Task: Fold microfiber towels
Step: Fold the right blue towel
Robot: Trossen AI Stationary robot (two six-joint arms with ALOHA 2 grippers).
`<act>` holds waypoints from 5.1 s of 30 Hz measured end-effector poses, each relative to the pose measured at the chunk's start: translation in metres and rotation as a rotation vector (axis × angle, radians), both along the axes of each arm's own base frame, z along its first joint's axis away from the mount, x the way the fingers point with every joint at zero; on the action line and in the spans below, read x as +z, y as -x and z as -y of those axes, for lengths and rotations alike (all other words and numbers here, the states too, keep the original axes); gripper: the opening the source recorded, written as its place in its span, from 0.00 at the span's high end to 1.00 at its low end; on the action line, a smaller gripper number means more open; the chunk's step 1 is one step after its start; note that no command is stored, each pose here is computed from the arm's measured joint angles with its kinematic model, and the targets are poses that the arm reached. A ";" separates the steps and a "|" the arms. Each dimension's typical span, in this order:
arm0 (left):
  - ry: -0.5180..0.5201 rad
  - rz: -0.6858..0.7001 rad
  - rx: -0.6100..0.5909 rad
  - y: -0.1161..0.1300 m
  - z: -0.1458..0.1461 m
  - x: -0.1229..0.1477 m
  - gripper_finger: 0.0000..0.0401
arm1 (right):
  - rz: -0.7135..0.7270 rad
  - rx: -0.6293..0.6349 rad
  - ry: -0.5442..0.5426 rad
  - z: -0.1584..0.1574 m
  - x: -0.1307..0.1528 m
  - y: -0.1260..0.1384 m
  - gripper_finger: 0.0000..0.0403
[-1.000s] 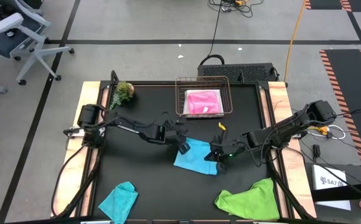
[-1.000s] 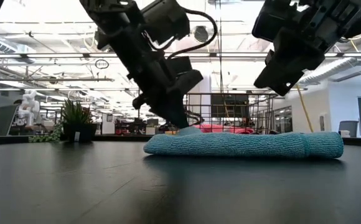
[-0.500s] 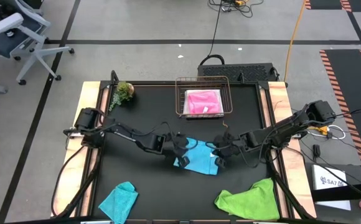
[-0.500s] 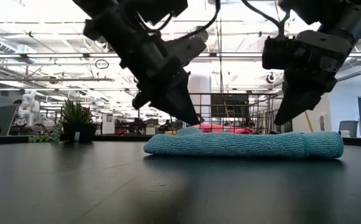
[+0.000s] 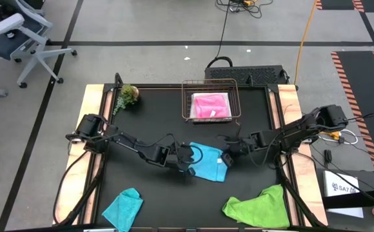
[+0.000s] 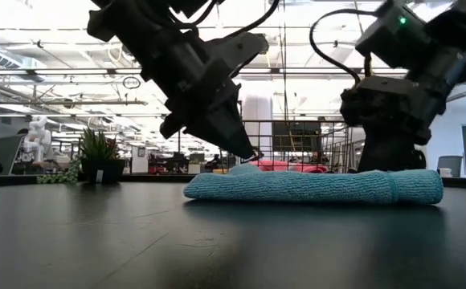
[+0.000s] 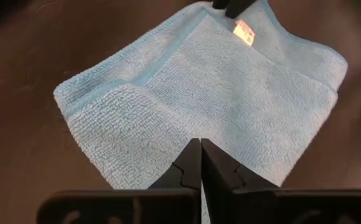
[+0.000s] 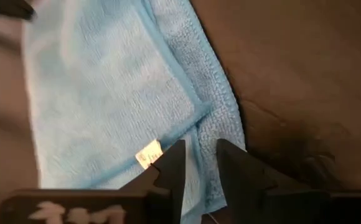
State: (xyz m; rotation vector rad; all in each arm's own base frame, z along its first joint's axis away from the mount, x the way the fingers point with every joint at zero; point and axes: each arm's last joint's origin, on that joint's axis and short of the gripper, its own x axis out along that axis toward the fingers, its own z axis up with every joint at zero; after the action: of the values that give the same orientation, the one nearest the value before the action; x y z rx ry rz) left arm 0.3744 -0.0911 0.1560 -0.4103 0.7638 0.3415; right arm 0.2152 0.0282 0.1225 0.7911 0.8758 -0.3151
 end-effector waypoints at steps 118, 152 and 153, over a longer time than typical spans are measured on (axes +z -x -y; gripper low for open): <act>0.061 -0.053 -0.024 0.012 0.027 -0.004 0.96 | 0.193 0.063 -0.213 0.008 0.023 -0.017 1.00; -0.005 0.020 0.043 -0.002 0.002 -0.004 0.99 | 0.224 0.225 -0.154 -0.036 0.044 -0.006 0.99; -0.008 0.010 0.050 -0.002 -0.001 -0.006 0.99 | 0.212 0.226 -0.147 -0.038 0.041 -0.007 0.99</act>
State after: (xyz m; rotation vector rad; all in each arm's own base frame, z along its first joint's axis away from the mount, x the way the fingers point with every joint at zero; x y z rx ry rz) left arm 0.3764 -0.0902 0.1505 -0.4235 0.7432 0.3889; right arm 0.2219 0.0665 0.1632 0.8354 0.7850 0.0332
